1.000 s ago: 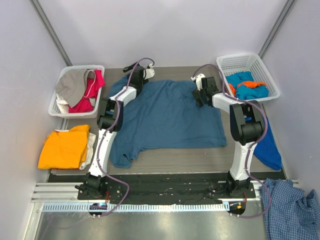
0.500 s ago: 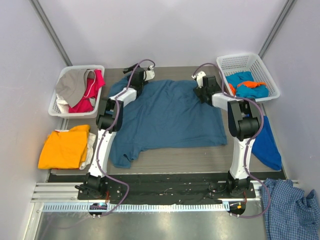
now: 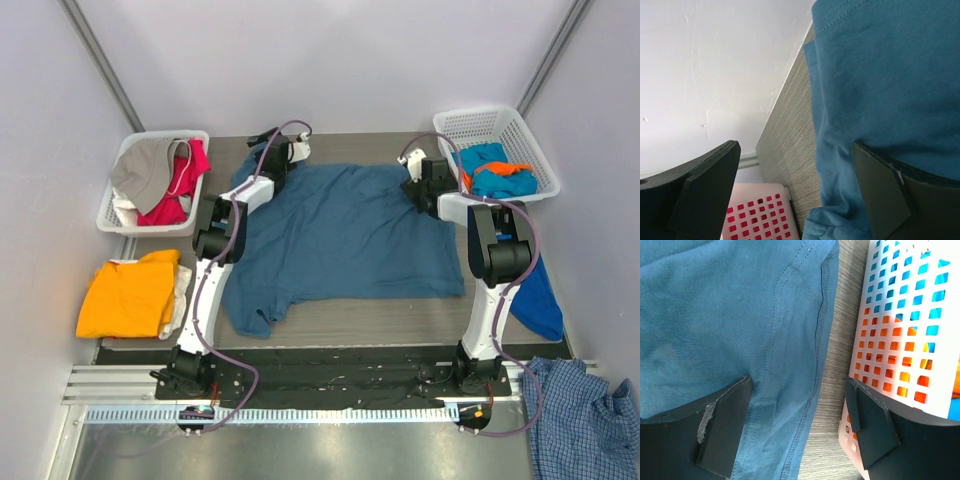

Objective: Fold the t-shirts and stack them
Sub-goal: Flatten out the tshirt

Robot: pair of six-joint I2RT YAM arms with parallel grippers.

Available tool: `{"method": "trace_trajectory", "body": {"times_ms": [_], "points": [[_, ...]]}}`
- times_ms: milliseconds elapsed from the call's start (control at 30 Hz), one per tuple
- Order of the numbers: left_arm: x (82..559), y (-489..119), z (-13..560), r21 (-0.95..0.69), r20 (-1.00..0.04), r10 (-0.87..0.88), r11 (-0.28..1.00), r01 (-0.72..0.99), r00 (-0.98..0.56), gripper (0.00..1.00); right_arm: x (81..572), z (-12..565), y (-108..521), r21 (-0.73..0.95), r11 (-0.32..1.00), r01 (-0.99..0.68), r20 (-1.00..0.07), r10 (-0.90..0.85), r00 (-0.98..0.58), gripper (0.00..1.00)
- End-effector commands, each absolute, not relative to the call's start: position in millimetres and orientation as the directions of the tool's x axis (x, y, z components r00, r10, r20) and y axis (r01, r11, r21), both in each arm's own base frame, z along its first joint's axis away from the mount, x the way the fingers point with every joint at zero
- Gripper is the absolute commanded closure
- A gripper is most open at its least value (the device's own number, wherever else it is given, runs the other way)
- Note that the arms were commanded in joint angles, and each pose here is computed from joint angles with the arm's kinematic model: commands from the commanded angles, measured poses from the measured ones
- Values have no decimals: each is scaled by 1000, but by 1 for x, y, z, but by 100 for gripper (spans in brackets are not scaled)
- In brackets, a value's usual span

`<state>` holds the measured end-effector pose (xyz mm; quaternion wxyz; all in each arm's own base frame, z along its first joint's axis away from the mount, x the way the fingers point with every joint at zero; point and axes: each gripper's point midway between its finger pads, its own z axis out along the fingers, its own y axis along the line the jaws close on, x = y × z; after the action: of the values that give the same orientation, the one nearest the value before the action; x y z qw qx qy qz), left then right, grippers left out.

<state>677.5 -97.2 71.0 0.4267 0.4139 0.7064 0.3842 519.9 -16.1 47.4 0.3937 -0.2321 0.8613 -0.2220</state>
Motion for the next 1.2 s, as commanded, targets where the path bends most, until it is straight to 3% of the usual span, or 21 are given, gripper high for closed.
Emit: {"method": "trace_trajectory", "body": {"times_ms": [0, 300, 533, 933, 1167], "points": [[679, -96, 71, 904, -281, 913, 356, 237, -297, 0, 499, 32, -50, -605, 760, -239, -471, -583, -662, 15], [686, -77, 55, 912, -241, 912, 330, 245, -333, 0, 477, 23, -63, -623, 733, -271, -410, -602, -685, 15], [709, -38, 74, 931, -236, 892, 321, 174, -385, 1, 459, 24, -68, -633, 719, -288, -381, -613, -692, 15], [705, 4, 58, 947, -157, 892, 258, 191, -425, 0, 456, 30, -79, -659, 701, -272, -359, -612, -704, 16], [709, 13, 65, 954, -165, 882, 257, 158, -441, 0, 463, 46, -84, -680, 691, -245, -368, -611, -701, 16]]}}
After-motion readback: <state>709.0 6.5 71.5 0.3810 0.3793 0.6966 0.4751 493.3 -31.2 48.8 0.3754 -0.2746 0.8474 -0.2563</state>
